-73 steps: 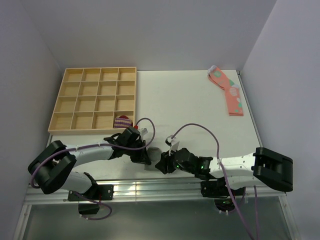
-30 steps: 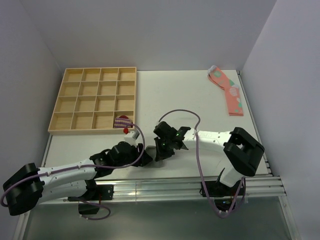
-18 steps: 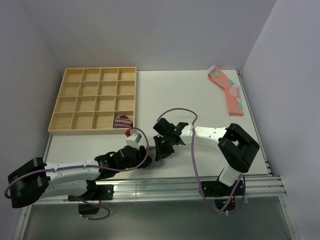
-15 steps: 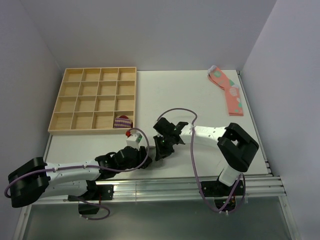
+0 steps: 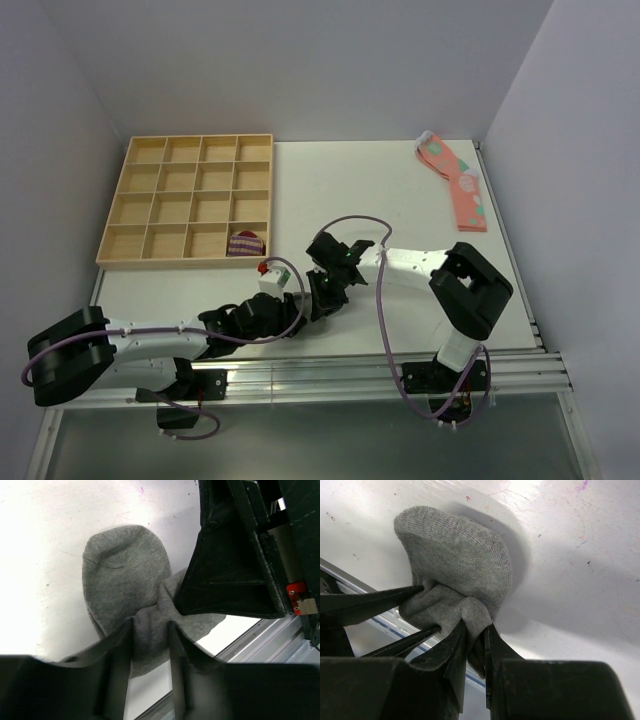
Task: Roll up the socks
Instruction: Roll the sock at the center of the board.
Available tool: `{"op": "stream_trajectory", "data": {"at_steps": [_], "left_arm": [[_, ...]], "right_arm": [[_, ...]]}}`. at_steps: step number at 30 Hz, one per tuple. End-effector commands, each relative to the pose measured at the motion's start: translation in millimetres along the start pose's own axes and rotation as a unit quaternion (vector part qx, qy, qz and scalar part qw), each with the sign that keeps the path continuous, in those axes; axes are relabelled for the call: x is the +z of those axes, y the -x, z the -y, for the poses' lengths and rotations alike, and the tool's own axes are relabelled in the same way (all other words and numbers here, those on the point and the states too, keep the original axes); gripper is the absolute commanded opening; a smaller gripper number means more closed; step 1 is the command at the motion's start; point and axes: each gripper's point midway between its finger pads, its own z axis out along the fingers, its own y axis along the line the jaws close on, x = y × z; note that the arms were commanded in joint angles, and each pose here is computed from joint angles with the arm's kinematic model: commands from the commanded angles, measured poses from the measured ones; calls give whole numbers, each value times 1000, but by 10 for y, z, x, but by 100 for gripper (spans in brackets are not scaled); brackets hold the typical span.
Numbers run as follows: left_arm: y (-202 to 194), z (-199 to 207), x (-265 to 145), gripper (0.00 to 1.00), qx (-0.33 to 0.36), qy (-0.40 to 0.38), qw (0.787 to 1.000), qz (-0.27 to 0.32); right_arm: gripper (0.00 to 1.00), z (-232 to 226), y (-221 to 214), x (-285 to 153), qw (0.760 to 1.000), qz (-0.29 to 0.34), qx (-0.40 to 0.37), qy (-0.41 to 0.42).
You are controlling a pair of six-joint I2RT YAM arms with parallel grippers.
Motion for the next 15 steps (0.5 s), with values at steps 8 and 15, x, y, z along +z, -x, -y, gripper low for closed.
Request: {"op": "stream_trajectory", "data": {"at_steps": [8, 15], "left_arm": [[-219, -78, 21, 0, 7, 15, 999, -46], [-317, -142, -18, 0, -12, 31, 997, -68]], "right_arm": [[34, 211, -31, 35, 999, 17, 3, -39], [48, 205, 216, -214, 991, 128, 3, -34]]}}
